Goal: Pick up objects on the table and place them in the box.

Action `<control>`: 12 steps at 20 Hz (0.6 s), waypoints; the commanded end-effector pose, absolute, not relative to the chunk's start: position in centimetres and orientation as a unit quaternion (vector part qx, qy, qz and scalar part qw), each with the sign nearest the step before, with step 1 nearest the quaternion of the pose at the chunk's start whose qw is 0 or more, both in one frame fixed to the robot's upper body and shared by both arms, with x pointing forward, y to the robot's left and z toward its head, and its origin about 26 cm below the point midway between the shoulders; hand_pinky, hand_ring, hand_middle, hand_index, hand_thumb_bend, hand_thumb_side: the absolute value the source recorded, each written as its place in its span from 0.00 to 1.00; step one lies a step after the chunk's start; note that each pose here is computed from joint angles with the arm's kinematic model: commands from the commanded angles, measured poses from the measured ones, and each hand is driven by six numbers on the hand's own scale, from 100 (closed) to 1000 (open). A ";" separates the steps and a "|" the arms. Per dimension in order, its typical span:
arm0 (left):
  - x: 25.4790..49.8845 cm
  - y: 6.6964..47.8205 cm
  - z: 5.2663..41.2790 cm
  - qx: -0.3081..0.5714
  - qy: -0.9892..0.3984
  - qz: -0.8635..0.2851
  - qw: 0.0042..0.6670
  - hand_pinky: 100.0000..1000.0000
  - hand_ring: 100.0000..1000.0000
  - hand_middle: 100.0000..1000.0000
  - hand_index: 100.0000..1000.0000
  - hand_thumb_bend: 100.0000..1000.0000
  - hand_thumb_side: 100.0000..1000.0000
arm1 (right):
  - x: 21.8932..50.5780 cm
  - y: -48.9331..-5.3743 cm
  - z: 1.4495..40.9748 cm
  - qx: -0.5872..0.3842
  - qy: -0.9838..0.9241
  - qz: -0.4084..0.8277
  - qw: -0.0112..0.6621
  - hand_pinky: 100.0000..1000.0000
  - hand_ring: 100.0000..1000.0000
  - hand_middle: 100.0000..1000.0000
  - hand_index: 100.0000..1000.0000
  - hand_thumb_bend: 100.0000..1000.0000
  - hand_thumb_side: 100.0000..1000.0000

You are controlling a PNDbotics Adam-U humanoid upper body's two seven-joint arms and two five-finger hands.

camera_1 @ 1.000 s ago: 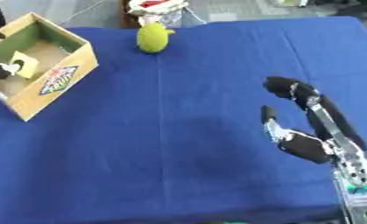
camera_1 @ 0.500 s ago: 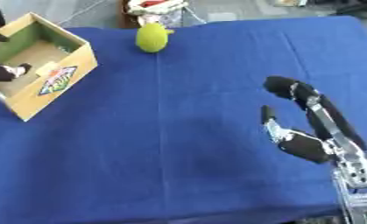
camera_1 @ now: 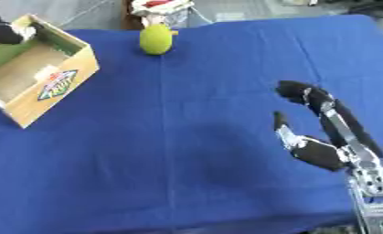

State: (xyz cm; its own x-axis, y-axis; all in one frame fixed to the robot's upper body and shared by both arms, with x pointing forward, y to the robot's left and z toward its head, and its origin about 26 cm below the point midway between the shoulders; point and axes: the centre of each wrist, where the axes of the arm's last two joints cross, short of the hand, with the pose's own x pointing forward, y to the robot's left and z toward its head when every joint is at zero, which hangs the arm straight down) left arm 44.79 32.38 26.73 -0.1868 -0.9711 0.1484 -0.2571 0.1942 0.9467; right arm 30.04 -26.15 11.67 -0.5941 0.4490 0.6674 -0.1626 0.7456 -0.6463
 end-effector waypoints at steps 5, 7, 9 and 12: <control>47.2 29.4 27.7 0.466 -0.642 -0.478 0.377 0.71 0.78 0.79 0.82 0.43 0.22 | 30.3 -25.9 12.5 -0.078 -0.828 0.360 0.423 0.86 0.83 0.77 0.88 0.00 0.31; 47.8 28.6 27.5 0.468 -0.639 -0.486 0.369 0.71 0.78 0.79 0.82 0.44 0.21 | 30.4 -25.7 12.7 -0.074 -0.829 0.363 0.418 0.86 0.83 0.77 0.88 0.00 0.31; 48.3 27.9 27.2 0.473 -0.634 -0.492 0.364 0.71 0.78 0.79 0.82 0.44 0.21 | 30.5 -25.5 12.9 -0.071 -0.831 0.365 0.414 0.86 0.83 0.77 0.88 0.00 0.30; 49.0 26.9 26.6 0.481 -0.625 -0.498 0.361 0.71 0.78 0.79 0.82 0.45 0.21 | 30.6 -25.2 13.2 -0.064 -0.833 0.369 0.406 0.86 0.83 0.77 0.88 0.00 0.30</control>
State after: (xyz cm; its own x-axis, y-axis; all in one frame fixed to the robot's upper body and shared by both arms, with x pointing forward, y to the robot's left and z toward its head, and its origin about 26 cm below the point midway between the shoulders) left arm 48.89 27.02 25.38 -0.2838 -0.9589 -0.0061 -0.2047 0.0544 0.9773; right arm 30.57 -24.92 12.48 -0.6432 0.4062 0.6491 -0.1977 0.7309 -0.6532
